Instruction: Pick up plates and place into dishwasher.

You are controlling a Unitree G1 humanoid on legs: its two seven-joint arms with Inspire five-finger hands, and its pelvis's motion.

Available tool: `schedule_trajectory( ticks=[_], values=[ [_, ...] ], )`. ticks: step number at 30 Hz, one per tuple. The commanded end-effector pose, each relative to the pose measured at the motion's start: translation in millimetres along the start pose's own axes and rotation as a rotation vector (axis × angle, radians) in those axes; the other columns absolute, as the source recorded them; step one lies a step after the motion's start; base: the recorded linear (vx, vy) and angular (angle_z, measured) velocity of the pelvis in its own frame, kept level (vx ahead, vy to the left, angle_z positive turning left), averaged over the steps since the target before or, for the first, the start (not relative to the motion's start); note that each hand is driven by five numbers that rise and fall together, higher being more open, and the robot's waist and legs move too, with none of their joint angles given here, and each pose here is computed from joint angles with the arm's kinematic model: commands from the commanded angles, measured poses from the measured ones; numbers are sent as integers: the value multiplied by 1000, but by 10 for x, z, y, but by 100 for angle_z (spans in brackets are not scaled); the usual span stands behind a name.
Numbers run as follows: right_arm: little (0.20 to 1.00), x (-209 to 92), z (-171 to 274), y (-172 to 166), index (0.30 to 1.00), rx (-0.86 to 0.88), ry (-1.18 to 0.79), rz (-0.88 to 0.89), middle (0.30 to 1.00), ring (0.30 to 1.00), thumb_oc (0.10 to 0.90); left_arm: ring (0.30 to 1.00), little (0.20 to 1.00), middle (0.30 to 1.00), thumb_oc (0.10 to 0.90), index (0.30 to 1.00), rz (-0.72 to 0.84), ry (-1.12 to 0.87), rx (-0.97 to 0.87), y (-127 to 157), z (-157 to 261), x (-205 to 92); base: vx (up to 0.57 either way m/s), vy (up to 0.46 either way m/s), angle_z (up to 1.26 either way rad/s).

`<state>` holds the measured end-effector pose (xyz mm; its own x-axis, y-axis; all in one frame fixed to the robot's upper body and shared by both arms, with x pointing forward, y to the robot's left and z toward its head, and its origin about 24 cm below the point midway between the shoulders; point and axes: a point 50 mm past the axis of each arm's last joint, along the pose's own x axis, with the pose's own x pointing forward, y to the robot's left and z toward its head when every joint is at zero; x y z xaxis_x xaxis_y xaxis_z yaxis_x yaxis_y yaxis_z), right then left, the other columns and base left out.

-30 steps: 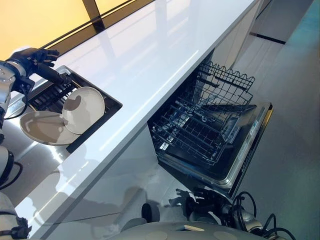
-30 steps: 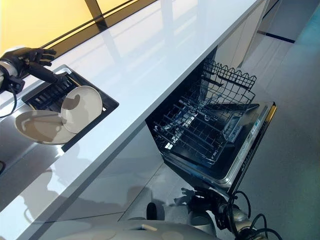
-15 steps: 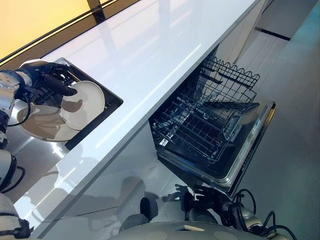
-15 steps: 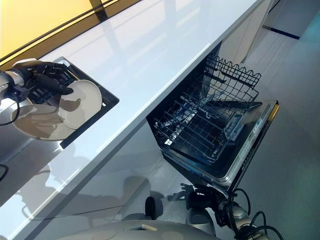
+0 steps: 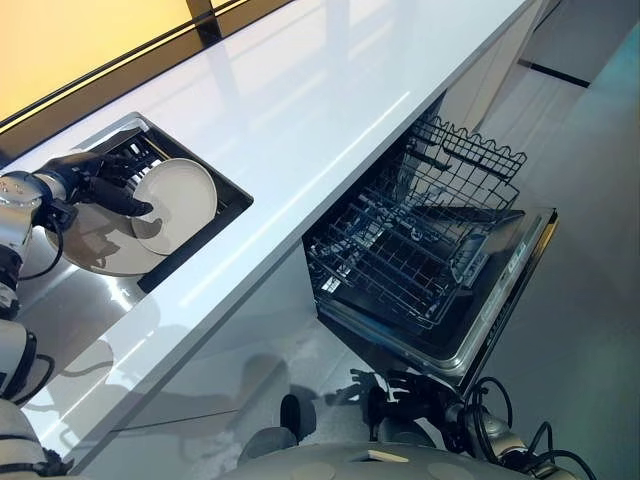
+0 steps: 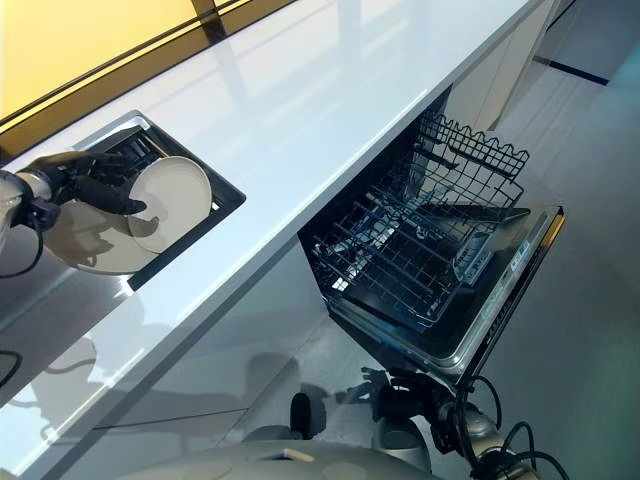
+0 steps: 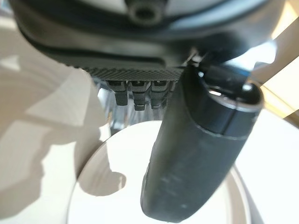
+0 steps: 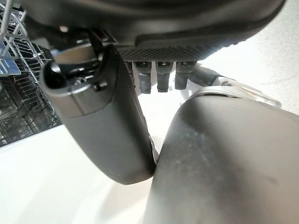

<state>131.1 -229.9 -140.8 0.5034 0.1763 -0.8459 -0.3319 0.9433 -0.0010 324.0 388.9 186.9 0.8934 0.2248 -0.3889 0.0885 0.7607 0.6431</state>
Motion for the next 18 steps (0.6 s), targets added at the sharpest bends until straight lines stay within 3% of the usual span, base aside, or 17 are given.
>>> schedule_trajectory(
  ticks=[1,18],
  values=[
    [900,-101,-121,-74,900,-70,18,11,900,900,800,900,900,900,800,900,231,-189,-87,563,372,-263,-37,13,2],
    [900,-57,77,-86,900,-70,-59,2,900,900,800,900,900,900,800,900,301,-271,-125,581,592,-252,-13,4,0]
  ],
)
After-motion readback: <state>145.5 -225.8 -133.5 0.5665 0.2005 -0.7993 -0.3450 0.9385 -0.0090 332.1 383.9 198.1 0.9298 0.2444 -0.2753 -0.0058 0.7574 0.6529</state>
